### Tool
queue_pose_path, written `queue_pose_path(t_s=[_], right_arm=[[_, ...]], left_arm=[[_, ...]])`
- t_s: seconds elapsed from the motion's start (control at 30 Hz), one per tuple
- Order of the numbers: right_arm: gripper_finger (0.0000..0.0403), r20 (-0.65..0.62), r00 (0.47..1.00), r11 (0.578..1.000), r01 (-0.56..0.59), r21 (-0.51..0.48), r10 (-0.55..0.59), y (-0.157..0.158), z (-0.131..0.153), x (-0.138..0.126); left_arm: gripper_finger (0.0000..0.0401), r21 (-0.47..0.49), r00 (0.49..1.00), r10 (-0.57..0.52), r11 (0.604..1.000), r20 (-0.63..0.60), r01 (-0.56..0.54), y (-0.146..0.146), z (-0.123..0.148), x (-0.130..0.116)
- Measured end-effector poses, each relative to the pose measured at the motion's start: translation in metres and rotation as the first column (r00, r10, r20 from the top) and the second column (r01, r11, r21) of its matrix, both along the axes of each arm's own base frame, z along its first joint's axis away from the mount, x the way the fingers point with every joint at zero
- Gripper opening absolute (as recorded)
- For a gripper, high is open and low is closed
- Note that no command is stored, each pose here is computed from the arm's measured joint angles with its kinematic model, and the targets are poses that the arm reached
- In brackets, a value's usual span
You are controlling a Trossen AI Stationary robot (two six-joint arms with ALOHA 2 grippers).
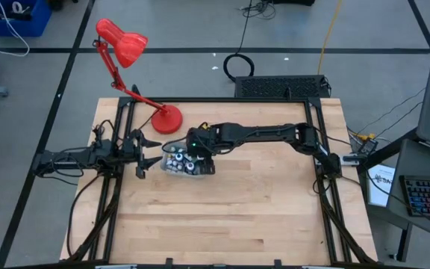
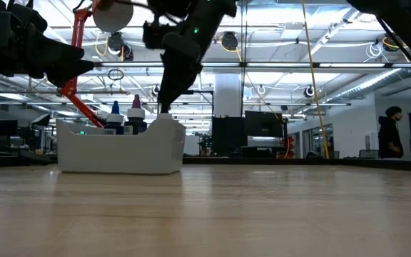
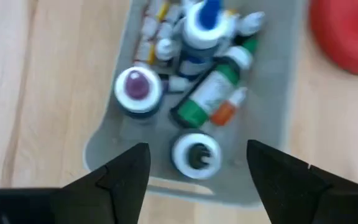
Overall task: Pick & Place food coloring
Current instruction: Return to Home Position
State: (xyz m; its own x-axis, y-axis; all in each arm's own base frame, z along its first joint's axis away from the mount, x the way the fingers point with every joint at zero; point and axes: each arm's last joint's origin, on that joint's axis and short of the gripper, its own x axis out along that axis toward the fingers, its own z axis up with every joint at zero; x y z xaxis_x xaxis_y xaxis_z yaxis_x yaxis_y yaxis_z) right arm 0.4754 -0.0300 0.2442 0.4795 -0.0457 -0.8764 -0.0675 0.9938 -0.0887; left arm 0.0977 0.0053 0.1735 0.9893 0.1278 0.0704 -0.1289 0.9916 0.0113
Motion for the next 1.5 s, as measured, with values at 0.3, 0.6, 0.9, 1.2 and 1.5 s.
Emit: queue_pose_path(t_s=[0.3, 0.6, 0.9, 1.2, 1.5], right_arm=[[0.0242, -0.025, 0.979, 0.979, 0.202, 0.032, -0.202, 0.005, 0.066, -0.063], [0.0226, 0.397, 0.879, 0.964, 0.248, 0.093, -0.264, 0.016, 0.008, -0.173], [0.0215, 0.752, 0.602, 0.963, 0.195, 0.188, -0.269, 0.016, -0.054, -0.279], [0.0214, 0.912, 0.312, 0.952, 0.233, 0.198, -0.266, 0.016, -0.070, -0.330], [0.0214, 0.890, 0.417, 0.960, 0.269, 0.074, -0.185, 0.017, -0.073, -0.342]], left_arm=[[0.0257, 0.000, 1.000, 0.000, 1.000, 0.000, 0.000, 0.000, 0.000, 0.000], [0.0257, 0.000, 1.000, 0.000, 1.000, 0.000, 0.000, 0.000, 0.000, 0.000], [0.0258, 0.000, 1.000, 0.000, 1.000, 0.000, 0.000, 0.000, 0.000, 0.000], [0.0257, 0.000, 1.000, 0.000, 1.000, 0.000, 0.000, 0.000, 0.000, 0.000], [0.0257, 0.000, 1.000, 0.000, 1.000, 0.000, 0.000, 0.000, 0.000, 0.000]])
